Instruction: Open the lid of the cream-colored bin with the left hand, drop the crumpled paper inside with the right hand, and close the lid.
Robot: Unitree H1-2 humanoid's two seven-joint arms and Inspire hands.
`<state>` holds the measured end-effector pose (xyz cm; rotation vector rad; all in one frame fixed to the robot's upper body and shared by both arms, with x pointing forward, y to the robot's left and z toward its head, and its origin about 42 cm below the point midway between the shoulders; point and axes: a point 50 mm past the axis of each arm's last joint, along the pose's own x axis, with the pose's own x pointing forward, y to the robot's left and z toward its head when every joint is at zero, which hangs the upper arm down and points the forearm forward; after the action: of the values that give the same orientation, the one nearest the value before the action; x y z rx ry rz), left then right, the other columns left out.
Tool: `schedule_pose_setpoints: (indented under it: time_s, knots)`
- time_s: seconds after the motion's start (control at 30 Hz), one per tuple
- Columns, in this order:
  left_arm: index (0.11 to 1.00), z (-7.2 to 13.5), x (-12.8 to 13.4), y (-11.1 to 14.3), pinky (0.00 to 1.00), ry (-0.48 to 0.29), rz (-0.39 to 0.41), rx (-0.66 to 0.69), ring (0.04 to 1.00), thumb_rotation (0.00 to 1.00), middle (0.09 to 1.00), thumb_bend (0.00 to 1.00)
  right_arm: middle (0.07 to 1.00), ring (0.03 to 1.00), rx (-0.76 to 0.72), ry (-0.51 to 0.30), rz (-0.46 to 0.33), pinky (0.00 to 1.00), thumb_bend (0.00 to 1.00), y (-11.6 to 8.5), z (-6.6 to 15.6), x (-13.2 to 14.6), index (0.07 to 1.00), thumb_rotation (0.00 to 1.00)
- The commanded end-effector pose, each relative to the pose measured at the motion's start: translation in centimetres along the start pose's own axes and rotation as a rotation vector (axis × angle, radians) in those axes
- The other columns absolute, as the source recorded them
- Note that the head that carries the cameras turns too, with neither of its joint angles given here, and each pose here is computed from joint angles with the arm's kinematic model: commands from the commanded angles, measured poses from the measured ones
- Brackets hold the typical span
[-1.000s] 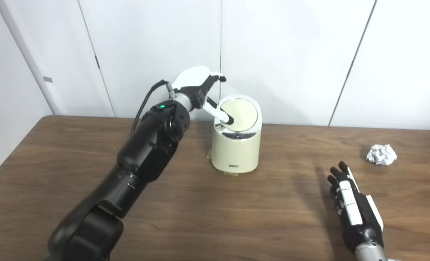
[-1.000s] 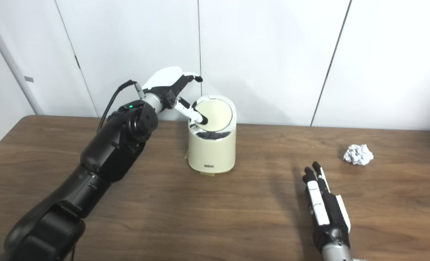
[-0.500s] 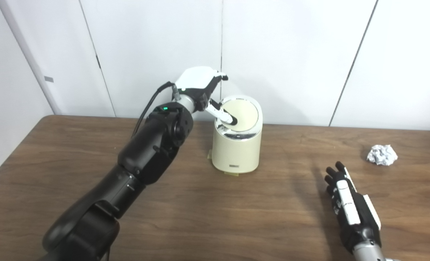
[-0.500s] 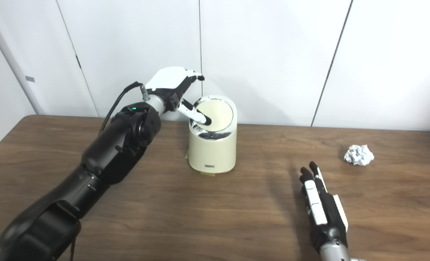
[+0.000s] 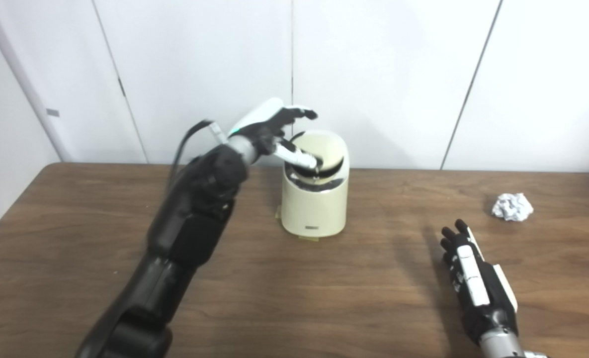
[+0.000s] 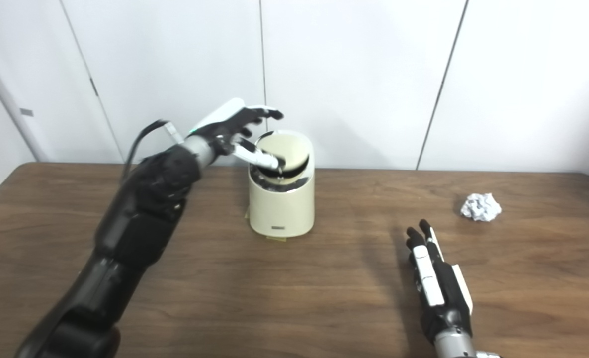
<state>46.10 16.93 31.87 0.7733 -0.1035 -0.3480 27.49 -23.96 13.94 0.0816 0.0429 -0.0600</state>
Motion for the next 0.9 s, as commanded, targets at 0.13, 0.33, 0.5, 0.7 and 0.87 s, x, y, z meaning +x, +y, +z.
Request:
schedule_pose_setpoints:
  time_s: [0.13, 0.33, 0.5, 0.7, 0.87]
  knots:
    - [0.876, -0.8, -2.7, 1.4, 0.76, -0.137, 0.246, -0.222, 0.828, 0.38, 0.859, 0.59, 0.957, 0.967, 0.019, -0.074, 0.02, 1.0, 0.58, 0.2, 1.8, 0.3, 1.0, 0.81]
    - [0.942, -3.8, -5.7, 0.0, 0.85, -0.206, 0.367, -0.395, 0.901, 0.48, 0.917, 0.47, 0.97, 0.975, 0.028, -0.067, 0.024, 1.0, 0.56, 0.3, 1.7, 0.5, 1.0, 0.81]
    - [0.963, -6.0, -8.8, -1.1, 0.93, -0.169, 0.412, -0.376, 0.939, 0.53, 0.938, 0.46, 0.962, 0.971, 0.017, -0.071, 0.023, 1.0, 0.57, 0.2, 1.6, 0.7, 1.0, 0.81]
    - [0.945, -7.8, -11.7, -2.3, 0.91, -0.127, 0.468, -0.357, 0.912, 0.54, 0.917, 0.43, 0.964, 0.974, 0.021, -0.07, 0.028, 1.0, 0.57, 0.1, 1.6, 0.8, 1.0, 0.81]
    - [0.955, -8.7, -14.0, -3.7, 0.92, -0.093, 0.455, -0.404, 0.941, 0.58, 0.925, 0.46, 0.966, 0.974, 0.02, -0.077, 0.028, 1.0, 0.54, 0.1, 1.8, 0.8, 1.0, 0.82]
